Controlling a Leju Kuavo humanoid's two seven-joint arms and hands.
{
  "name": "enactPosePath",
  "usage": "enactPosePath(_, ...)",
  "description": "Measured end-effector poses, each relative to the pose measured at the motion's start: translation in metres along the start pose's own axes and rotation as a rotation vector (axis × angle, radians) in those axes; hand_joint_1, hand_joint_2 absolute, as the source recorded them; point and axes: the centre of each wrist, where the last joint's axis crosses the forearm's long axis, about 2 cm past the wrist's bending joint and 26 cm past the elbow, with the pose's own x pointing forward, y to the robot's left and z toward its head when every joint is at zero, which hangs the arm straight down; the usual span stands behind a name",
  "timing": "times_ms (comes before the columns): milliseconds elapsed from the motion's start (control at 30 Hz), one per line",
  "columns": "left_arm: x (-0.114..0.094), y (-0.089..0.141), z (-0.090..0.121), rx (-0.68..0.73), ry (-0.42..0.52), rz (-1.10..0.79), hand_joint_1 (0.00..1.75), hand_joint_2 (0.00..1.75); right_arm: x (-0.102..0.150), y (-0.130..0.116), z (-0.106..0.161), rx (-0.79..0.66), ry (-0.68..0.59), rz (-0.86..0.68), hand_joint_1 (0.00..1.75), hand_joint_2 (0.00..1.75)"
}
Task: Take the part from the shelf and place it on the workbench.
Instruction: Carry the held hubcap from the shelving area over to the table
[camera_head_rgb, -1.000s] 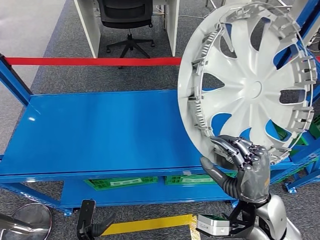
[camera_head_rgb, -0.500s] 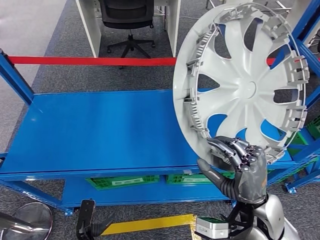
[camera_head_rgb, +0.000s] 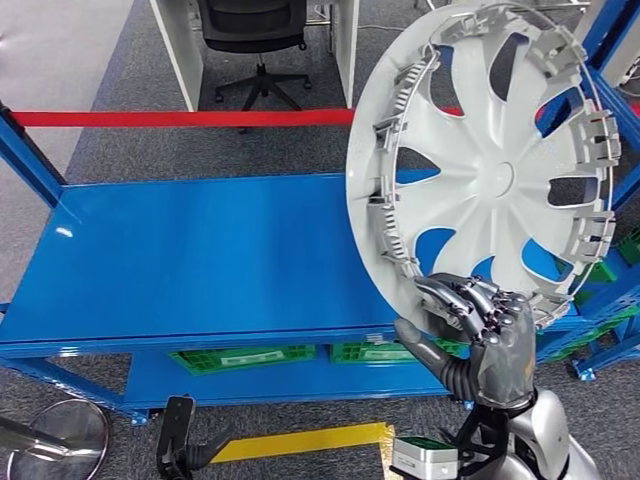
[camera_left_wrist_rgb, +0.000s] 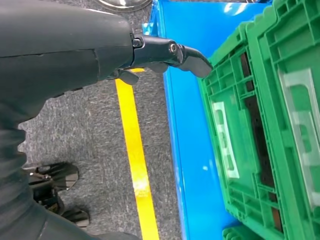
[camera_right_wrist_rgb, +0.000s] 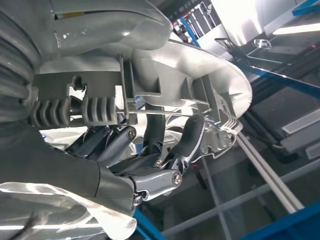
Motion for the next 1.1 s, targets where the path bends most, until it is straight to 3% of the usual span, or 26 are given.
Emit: enactPosePath(1100,-0.0025,0.0018,0.0003,-0.004,-0.01,-0.014,0.0,1.75,0.0025,0.0012,-0.0007,-0.014,-0.013,-0.018,1.75,1.75)
